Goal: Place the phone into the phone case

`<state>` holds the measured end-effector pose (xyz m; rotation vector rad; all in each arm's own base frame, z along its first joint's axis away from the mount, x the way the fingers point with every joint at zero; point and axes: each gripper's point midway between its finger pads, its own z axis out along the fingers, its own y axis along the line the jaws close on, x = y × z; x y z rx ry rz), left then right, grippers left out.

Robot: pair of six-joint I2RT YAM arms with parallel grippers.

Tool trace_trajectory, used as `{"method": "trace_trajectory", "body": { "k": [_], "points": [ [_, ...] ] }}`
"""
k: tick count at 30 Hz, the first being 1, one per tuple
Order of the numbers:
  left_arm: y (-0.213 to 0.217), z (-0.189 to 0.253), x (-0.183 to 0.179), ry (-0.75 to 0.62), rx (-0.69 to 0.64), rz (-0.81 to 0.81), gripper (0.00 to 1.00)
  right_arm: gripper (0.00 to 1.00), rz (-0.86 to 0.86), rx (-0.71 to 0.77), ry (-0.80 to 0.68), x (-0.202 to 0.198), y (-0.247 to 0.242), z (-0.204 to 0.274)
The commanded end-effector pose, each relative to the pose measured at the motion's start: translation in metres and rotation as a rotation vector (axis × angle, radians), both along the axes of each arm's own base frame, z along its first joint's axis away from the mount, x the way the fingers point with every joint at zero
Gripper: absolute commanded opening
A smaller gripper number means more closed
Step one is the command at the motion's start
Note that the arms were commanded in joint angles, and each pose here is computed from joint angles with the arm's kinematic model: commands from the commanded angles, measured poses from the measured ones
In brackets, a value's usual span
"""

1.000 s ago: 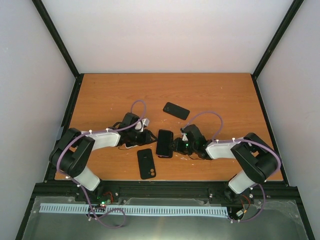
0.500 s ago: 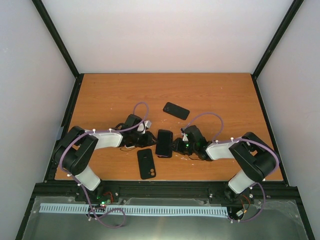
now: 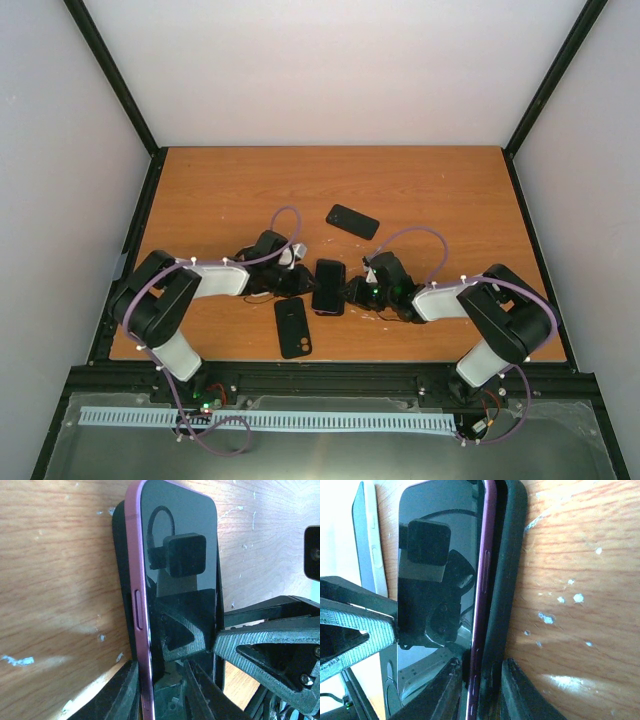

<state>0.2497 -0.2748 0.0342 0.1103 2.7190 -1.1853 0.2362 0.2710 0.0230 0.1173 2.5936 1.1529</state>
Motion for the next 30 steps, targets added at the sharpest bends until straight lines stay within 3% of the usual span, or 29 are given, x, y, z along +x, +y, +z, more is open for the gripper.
{"method": "trace_trajectory", "body": {
  "k": [1, 11, 15, 22, 27, 30],
  "points": [
    [-0.019, 0.011, -0.002, -0.013, -0.055, -0.037, 0.25, 0.22, 0.011, -0.002, 0.033, -0.008, -0.002, -0.009],
    [-0.033, 0.016, -0.008, -0.023, -0.064, -0.044, 0.22, 0.22, 0.006, 0.004, 0.039, -0.009, -0.001, -0.011],
    [-0.024, 0.019, -0.003, -0.059, -0.010, -0.006, 0.32, 0.27, -0.013, -0.038, 0.017, -0.007, -0.009, -0.010],
    [-0.005, 0.017, 0.013, -0.094, 0.053, 0.054, 0.38, 0.45, -0.042, -0.086, -0.017, 0.006, -0.020, -0.004],
    [-0.006, 0.013, 0.020, -0.101, 0.067, 0.058, 0.45, 0.47, -0.057, -0.083, -0.032, 0.019, -0.023, -0.001],
    [-0.005, 0.013, 0.028, -0.116, 0.081, 0.069, 0.45, 0.42, -0.055, -0.092, -0.055, 0.029, -0.022, 0.000]
  ]
}}
